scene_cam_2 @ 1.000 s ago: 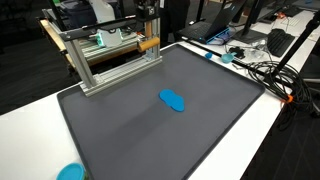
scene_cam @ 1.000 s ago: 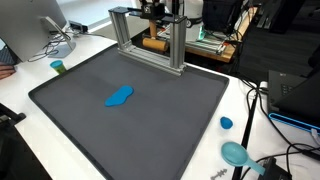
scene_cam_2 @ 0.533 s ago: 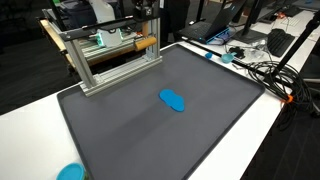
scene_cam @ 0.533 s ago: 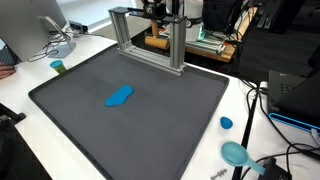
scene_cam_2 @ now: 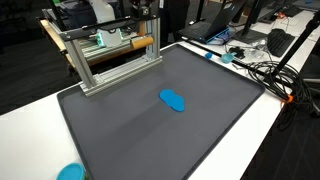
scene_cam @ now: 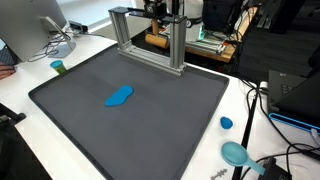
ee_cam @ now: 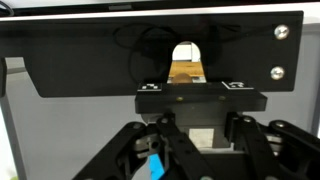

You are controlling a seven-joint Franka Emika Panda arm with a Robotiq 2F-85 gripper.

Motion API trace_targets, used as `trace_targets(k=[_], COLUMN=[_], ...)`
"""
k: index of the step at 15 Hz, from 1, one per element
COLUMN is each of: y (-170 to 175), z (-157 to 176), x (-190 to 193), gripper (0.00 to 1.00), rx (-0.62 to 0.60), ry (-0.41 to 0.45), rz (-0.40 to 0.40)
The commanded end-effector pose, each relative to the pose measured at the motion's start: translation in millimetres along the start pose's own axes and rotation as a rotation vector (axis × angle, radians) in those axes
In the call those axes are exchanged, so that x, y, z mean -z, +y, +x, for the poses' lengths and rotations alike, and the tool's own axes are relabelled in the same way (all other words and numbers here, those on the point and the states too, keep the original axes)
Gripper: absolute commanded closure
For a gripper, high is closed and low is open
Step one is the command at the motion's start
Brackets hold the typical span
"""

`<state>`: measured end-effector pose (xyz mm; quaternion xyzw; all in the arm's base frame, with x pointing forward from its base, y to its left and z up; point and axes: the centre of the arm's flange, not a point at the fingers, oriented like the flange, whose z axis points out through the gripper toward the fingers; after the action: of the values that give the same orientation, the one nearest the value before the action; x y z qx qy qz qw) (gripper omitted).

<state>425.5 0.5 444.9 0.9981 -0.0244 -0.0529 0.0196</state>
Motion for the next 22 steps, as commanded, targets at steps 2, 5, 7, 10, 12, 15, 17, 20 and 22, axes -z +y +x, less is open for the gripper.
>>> trace_targets(k=[2, 5, 7, 10, 12, 15, 17, 20, 22], y=[5, 2, 2, 3, 4, 4, 4, 2, 1], z=[-28, -40, -46, -55, -59, -64, -66, -68, -68], x=[0, 0, 0, -1, -3, -5, -6, -5, -6], gripper=[0.78, 0.78, 0.78, 0.78, 0.78, 0.78, 0.78, 0.78, 0.27], rx=[-0.007, 0.009, 0.008, -0.003, -0.008, -0.016, -0.016, 0.004, 0.024], ry=[0.027, 0.057, 0.077, 0.091, 0.091, 0.096, 0.102, 0.087, 0.082], rz=[-0.017, 0.013, 0.015, 0.033, 0.049, 0.060, 0.066, 0.076, 0.077])
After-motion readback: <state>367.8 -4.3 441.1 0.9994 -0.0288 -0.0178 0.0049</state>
